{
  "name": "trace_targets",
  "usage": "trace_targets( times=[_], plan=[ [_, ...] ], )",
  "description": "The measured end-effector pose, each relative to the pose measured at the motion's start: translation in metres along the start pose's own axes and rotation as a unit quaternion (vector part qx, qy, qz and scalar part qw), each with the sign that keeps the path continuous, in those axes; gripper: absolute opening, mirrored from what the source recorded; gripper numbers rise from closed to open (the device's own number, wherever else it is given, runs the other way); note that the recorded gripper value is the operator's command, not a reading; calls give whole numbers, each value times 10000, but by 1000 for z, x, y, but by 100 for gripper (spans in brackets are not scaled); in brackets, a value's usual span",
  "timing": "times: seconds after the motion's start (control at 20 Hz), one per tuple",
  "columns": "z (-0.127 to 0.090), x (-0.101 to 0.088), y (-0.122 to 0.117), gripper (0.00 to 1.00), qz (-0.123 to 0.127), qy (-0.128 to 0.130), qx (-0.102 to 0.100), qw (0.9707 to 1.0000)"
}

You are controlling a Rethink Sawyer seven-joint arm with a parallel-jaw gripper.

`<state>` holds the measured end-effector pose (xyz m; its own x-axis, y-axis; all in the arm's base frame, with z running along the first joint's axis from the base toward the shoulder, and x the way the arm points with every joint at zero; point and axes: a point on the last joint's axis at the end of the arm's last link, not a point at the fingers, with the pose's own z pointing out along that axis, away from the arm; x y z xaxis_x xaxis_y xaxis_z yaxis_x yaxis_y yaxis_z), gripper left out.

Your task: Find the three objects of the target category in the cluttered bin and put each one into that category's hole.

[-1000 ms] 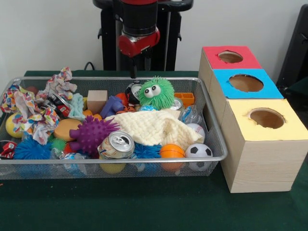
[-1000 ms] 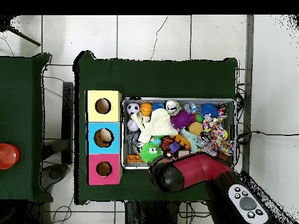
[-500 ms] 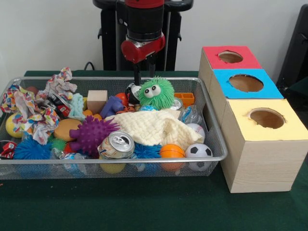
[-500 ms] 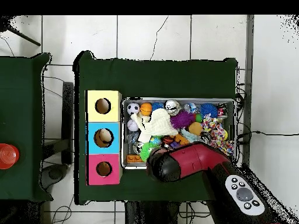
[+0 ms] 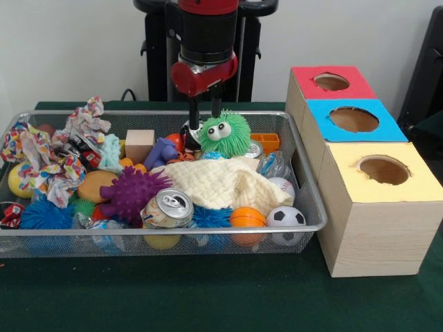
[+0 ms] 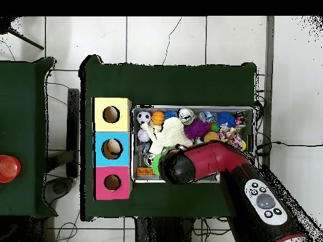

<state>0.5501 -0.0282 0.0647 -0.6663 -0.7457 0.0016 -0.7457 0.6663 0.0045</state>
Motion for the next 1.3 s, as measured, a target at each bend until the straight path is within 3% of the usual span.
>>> trace_targets(
  times=[0.5, 0.75, 1.15, 1.3],
  plan=[
    [-10, -29, -40, 100, 89, -11, 177, 9998],
    [-9, -42, -49, 100, 99, -84, 239, 9996],
    [-1, -43, -53, 100, 146, -115, 190, 9996],
    [11, -35, -53, 100, 228, -102, 60, 9997]
  ],
)
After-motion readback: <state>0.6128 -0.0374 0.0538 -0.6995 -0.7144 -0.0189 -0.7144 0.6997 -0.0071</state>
